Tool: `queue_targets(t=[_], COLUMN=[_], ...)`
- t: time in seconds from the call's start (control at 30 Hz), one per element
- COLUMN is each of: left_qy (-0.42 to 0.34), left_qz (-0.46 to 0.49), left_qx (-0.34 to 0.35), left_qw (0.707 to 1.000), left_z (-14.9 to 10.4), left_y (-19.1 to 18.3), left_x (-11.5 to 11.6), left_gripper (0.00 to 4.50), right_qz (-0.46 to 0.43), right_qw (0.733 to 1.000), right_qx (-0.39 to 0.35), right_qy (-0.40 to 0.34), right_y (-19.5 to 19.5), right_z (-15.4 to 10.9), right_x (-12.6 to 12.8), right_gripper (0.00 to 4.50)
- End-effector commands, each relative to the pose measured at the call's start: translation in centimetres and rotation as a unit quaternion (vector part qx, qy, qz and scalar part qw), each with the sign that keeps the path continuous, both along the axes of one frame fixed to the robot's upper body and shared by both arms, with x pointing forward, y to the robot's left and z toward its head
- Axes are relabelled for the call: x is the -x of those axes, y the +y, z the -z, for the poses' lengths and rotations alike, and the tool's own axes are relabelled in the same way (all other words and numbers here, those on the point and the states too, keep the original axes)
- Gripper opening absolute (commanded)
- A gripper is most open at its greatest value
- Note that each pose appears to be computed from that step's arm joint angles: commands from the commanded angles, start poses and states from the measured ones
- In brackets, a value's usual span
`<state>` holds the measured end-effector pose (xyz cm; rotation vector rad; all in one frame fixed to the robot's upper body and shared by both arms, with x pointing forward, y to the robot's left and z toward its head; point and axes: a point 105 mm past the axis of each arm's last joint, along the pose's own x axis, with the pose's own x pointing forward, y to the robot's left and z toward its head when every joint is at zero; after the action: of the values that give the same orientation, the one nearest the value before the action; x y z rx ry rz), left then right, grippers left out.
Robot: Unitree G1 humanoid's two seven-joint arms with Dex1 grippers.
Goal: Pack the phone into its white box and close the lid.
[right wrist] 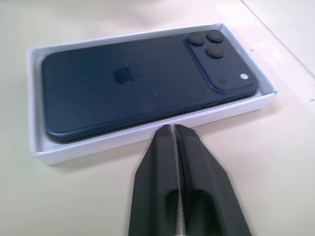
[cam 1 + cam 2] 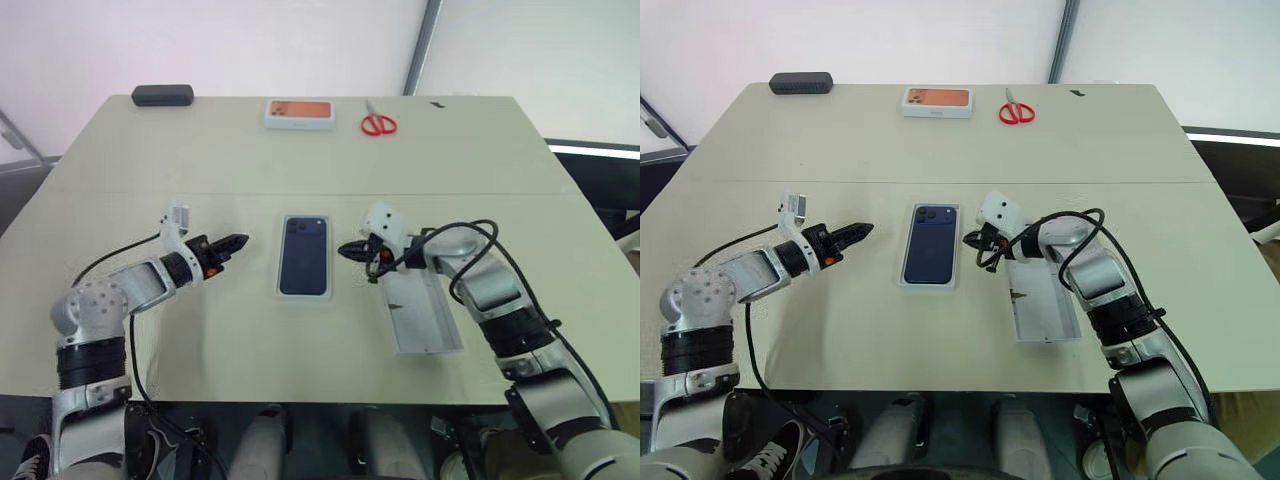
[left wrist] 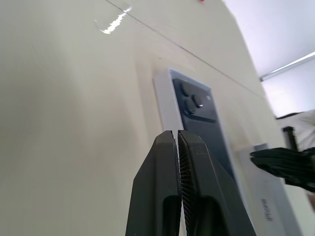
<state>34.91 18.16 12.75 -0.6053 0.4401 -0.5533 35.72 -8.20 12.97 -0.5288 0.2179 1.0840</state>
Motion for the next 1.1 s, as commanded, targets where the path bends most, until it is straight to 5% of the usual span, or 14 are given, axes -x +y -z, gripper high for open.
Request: queue_targets(t=[0.03, 0.23, 0.4, 0.77, 1.1], left_qy=[-0.007, -0.004, 0.002, 0.006, 0.014], left_qz=[0.026, 0.069, 0.155, 0.224, 0.26], left_qx=[-0.055, -0.062, -0.036, -0.011, -0.006], left_qw=[0.998, 0.996, 0.987, 0.974, 0.965], left_z=[1.3, 2.4, 2.3, 2.3, 3.4], left_y=[-1.2, -4.0, -7.5, -11.8, -15.9], left_x=[-0.4, -0.7, 1.6, 4.7, 5.4], left_gripper=[0.0, 0.0, 0.0, 0.0, 0.0], right_qz=[-0.016, -0.03, -0.059, -0.069, -0.003], right_qw=[0.998, 0.997, 0.998, 0.997, 0.997], right_qx=[0.046, 0.056, 0.017, 0.033, 0.07], right_qy=[-0.043, -0.047, -0.023, 0.024, 0.034], right_y=[0.6, 1.7, 1.9, -1.0, -5.5], right_z=[0.3, 1.3, 0.3, 0.2, 1.3], right_x=[-0.2, 0.2, 1.8, 5.3, 4.9], right_gripper=[0.02, 0.02, 0.02, 0.02, 0.02])
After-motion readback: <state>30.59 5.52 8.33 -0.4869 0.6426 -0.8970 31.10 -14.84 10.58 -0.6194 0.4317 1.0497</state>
